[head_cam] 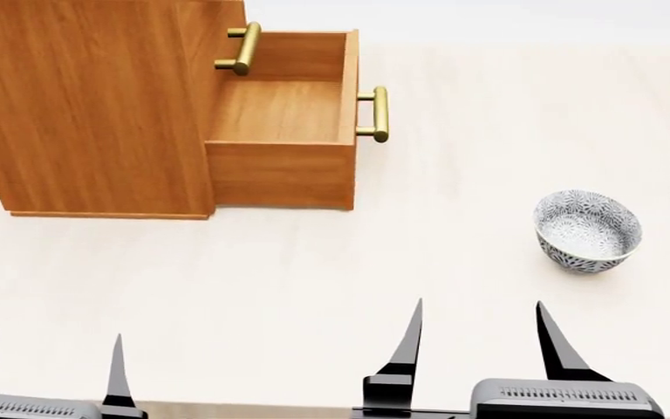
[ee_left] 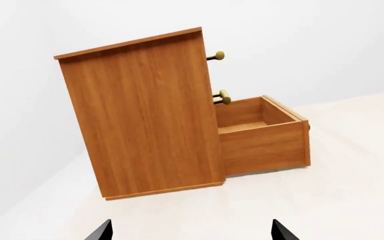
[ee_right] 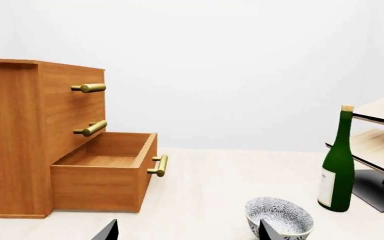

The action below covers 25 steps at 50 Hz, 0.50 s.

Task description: Close the bottom drawer of the cabinet.

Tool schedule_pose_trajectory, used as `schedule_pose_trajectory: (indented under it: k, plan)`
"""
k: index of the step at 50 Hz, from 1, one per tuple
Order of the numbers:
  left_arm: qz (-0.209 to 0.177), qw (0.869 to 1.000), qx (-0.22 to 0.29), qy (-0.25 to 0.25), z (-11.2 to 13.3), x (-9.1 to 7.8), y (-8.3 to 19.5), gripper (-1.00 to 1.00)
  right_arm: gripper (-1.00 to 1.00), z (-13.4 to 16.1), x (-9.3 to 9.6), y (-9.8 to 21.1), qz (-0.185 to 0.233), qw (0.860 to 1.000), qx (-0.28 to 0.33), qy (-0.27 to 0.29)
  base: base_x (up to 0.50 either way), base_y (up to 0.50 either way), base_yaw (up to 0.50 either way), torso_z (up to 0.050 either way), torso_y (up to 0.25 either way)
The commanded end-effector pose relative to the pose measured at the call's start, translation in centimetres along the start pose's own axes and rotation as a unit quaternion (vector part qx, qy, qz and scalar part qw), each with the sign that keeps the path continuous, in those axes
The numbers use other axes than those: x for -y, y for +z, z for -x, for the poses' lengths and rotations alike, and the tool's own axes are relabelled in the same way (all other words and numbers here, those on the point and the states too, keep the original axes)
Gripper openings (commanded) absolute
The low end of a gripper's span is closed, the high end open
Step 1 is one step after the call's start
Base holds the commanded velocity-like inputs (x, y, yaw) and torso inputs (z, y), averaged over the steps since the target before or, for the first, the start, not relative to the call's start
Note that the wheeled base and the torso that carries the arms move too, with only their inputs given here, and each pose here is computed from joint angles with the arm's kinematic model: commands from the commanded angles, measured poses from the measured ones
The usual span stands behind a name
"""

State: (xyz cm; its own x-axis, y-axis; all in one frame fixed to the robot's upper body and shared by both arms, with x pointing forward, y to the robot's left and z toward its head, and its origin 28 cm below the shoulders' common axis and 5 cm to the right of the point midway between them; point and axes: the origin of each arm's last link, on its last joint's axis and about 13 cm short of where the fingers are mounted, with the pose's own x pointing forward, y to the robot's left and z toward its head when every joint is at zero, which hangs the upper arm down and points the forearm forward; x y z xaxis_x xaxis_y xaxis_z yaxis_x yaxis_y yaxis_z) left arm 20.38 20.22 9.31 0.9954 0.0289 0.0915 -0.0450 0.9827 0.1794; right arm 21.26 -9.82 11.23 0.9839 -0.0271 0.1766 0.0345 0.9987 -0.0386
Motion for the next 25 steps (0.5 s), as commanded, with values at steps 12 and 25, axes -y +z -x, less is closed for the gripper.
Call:
schedule_pose_trajectory:
  k: [12, 25]
  plan:
    - [0.019, 1.000, 0.000, -0.003, -0.19, -0.11, 0.04, 1.00, 1.00, -0.16, 0.26, -0.06, -0.007, 1.000, 0.001, -0.007, 0.00, 0.50, 0.00, 0.000, 0.000]
    - [0.019, 1.000, -0.001, -0.008, -0.19, -0.05, -0.02, 1.00, 1.00, -0.20, 0.29, -0.56, 0.010, 1.000, -0.007, -0.018, 0.00, 0.46, 0.00, 0.000, 0.000]
